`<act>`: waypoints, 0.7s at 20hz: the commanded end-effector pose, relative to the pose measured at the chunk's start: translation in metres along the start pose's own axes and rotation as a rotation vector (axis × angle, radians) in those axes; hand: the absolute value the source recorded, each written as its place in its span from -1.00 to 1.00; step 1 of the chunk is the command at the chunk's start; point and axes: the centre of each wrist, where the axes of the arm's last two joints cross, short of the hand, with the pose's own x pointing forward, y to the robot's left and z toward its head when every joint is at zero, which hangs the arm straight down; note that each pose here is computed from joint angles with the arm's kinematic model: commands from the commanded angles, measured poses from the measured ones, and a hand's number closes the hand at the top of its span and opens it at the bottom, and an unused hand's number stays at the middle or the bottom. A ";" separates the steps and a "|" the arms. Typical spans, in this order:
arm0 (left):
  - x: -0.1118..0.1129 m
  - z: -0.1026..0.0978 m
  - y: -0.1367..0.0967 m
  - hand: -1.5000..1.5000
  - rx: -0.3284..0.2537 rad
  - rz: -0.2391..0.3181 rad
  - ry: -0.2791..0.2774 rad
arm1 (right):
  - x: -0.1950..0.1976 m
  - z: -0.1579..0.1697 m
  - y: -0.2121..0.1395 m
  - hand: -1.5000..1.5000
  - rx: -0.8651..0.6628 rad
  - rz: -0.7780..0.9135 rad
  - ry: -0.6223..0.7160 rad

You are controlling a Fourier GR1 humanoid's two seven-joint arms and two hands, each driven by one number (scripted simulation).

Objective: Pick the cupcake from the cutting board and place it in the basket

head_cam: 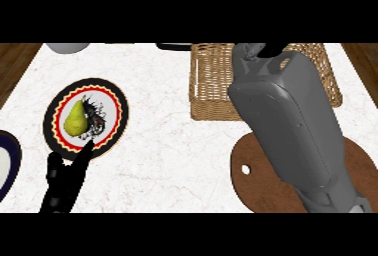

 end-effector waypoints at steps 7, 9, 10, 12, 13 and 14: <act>-0.006 -0.003 0.003 0.00 -0.023 0.003 0.025 | -0.068 -0.061 0.027 1.00 0.029 -0.001 0.094; -0.009 0.016 -0.009 0.00 -0.012 0.005 0.036 | -0.060 -0.062 0.032 1.00 0.001 -0.080 0.132; 0.000 0.004 0.016 0.00 -0.009 0.007 0.035 | -0.083 -0.071 0.020 1.00 0.016 -0.092 0.147; -0.012 -0.005 -0.015 0.00 -0.014 -0.001 0.026 | -0.069 -0.062 0.031 1.00 0.016 -0.198 0.150; -0.013 -0.004 0.008 0.00 0.002 0.004 0.026 | -0.091 -0.064 0.040 1.00 0.031 -0.197 0.164; -0.008 0.000 -0.009 0.00 -0.023 0.017 0.035 | -0.115 -0.059 0.054 1.00 0.003 -0.203 0.179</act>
